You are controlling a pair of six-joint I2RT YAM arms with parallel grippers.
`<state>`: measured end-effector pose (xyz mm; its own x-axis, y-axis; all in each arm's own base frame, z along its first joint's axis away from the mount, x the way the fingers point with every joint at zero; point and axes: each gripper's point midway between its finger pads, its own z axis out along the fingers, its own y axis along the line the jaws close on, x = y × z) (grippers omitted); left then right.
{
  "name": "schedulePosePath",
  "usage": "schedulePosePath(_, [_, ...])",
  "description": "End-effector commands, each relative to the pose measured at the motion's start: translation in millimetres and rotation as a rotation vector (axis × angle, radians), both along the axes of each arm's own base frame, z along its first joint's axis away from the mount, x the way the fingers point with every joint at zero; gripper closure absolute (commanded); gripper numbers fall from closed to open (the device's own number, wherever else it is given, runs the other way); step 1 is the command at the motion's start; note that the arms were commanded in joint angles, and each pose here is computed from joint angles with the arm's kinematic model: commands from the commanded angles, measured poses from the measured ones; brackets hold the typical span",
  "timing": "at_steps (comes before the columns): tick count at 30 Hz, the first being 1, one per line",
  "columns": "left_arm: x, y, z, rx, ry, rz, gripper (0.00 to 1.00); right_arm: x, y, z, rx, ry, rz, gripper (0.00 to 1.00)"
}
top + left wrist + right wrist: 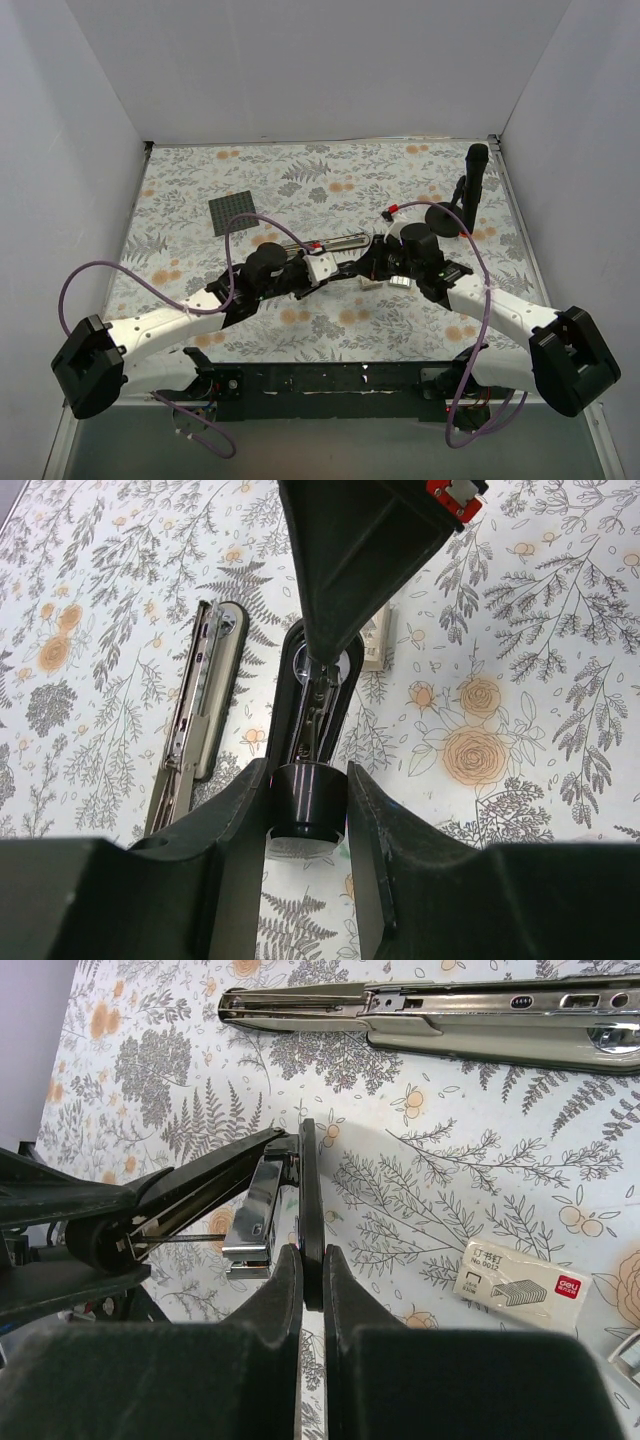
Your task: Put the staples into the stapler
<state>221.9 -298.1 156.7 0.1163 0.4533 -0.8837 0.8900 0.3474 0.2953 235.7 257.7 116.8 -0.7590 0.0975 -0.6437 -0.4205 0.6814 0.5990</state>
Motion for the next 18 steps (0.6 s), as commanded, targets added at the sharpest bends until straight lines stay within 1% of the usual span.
schedulePosePath(1, [14.8, 16.7, 30.9, -0.091, -0.049, 0.103, 1.00, 14.6, -35.4, -37.4, -0.177, 0.042, -0.140, 0.99])
schedulePosePath(6, [21.8, 32.8, 19.7, -0.098, -0.016, 0.180, 1.00, 17.6, -36.8, -40.7, -0.189, 0.046, -0.145, 0.99])
schedulePosePath(8, [25.4, 41.9, 5.0, -0.089, 0.021, 0.237, 1.00, 19.0, -36.8, -41.9, -0.192, 0.051, -0.146, 0.99])
schedulePosePath(12, [37.7, 64.2, -21.6, -0.023, 0.082, 0.373, 1.00, 20.8, -36.2, -44.2, -0.198, 0.055, -0.134, 0.99])
schedulePosePath(18, [50.2, 95.5, -44.1, 0.046, 0.121, 0.487, 1.00, 20.2, -36.0, -52.1, -0.201, 0.066, -0.103, 0.99])
